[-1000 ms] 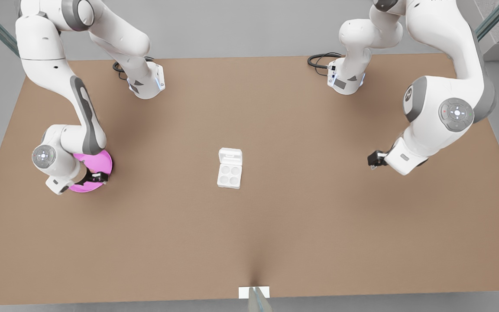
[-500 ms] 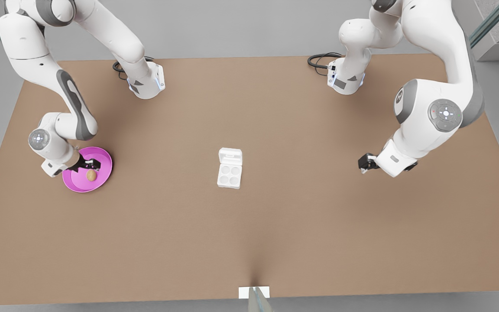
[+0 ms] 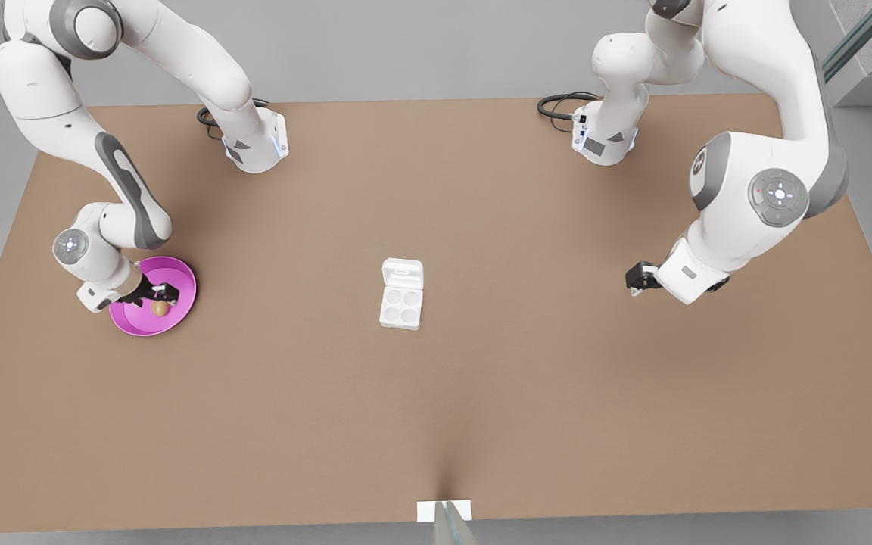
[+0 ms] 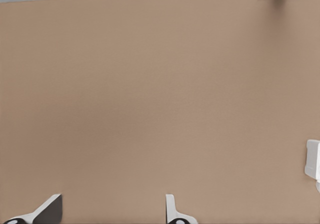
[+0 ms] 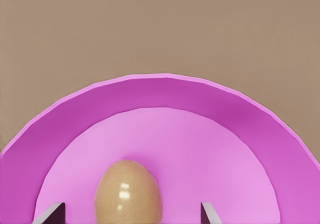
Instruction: Pack egg into the box and close the box lid
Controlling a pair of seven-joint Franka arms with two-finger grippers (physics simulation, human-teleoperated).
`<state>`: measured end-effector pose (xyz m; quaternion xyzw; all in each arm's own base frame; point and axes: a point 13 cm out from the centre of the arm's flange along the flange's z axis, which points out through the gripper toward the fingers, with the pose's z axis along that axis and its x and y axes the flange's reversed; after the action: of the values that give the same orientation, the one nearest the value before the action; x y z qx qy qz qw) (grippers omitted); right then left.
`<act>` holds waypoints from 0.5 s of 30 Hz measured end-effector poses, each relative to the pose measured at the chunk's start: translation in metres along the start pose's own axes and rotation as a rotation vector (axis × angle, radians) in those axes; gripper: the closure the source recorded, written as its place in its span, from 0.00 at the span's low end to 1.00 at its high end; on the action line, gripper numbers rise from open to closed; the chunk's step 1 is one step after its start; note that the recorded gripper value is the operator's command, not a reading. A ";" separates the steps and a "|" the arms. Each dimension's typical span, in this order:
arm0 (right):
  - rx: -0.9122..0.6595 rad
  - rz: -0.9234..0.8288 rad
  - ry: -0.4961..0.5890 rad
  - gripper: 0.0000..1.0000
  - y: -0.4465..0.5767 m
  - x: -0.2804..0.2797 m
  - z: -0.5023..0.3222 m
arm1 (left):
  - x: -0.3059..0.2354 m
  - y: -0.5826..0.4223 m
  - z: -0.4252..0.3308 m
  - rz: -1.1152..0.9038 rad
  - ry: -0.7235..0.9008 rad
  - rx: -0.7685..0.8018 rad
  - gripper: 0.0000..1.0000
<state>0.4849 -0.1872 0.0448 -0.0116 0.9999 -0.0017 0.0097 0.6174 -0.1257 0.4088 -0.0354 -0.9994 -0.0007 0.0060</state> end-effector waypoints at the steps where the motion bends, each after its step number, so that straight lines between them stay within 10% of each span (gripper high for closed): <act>1: -0.002 0.003 -0.004 0.00 0.001 -0.001 0.000 | 0.000 0.000 0.001 0.000 0.002 0.000 0.00; 5: -0.011 0.013 -0.012 0.02 0.000 -0.001 0.004 | 0.001 -0.001 0.002 0.000 0.006 -0.001 0.00; 15: -0.010 0.015 -0.027 0.50 0.001 -0.004 0.003 | -0.002 0.003 0.016 -0.008 0.025 0.000 0.00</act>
<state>0.4890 -0.1863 0.0422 -0.0042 0.9997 0.0036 0.0231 0.6194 -0.1233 0.3932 -0.0316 -0.9993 -0.0011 0.0183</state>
